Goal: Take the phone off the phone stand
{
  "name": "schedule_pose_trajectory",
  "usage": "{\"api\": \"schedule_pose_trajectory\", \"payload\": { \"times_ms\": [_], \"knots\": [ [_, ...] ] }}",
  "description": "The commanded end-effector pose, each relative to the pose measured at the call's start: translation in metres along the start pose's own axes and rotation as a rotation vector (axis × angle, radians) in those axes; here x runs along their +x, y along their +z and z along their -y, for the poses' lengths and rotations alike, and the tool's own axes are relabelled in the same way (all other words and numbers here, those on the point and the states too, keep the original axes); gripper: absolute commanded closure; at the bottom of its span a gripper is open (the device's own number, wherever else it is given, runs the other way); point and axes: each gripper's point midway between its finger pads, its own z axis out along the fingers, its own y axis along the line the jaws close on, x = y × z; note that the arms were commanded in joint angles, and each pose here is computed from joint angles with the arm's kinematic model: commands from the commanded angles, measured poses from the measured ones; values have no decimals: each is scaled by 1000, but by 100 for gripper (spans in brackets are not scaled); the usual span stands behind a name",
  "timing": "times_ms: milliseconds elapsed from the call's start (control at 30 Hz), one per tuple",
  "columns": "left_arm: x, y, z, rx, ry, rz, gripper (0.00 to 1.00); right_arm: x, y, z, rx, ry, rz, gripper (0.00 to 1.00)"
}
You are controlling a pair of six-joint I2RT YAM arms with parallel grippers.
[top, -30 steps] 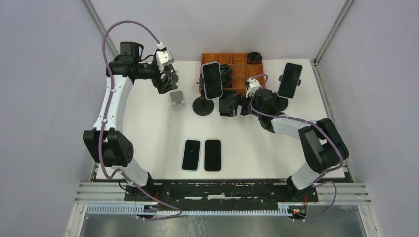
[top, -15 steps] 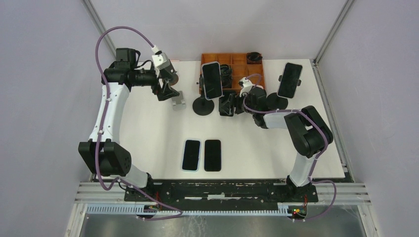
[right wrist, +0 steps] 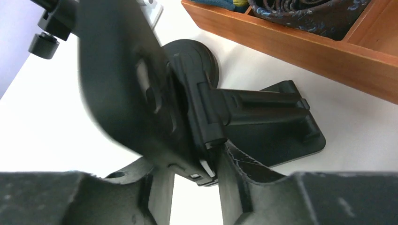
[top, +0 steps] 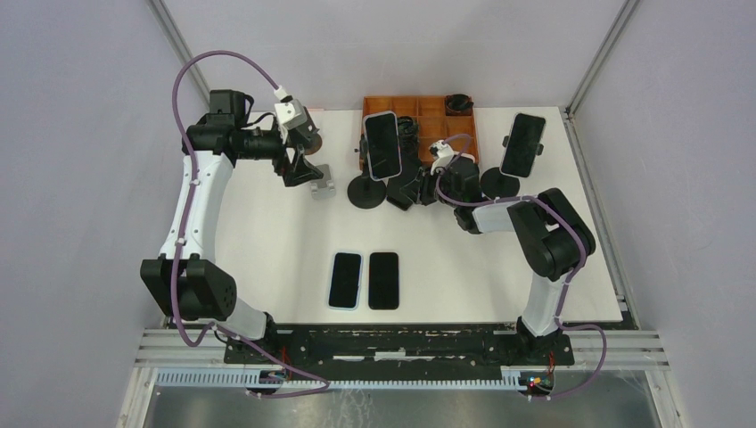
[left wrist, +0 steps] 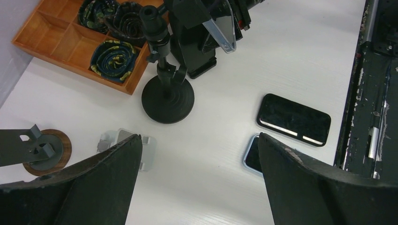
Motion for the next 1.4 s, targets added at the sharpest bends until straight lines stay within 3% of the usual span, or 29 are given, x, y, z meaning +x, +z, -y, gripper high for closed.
{"api": "schedule_pose_trajectory", "payload": {
  "times_ms": [0, 200, 400, 500, 633, 667, 867, 1233, 1367],
  "knots": [
    [-12, -8, 17, 33, 56, 27, 3, -18, 2, -5, 4, -10, 63, 53],
    [-10, -10, 22, 41, 69, 16, 3, -1, 13, 12, 61, 0, 32, 51],
    [-1, -10, 26, 60, 73, -10, 3, 1, 19, 12, 65, 0, 45, 54],
    [2, -9, 30, 77, 69, -12, 3, -9, 18, 2, 44, -4, 71, 69],
    [8, -9, 39, 116, 71, -20, 2, -26, 6, -16, 14, -18, 104, 98],
    [10, -9, 42, 126, 68, -21, 2, -29, 2, -20, 9, -22, 112, 100],
    [16, -11, 71, 215, 53, 2, 1, -26, -36, -46, -39, -23, 123, 100],
    [31, -12, 124, 293, 109, -17, 3, 44, -122, -149, -358, -50, -27, 100],
    [42, -7, 143, 325, 124, -21, 1, 48, -157, -181, -472, -43, -36, 100]
  ]
}}
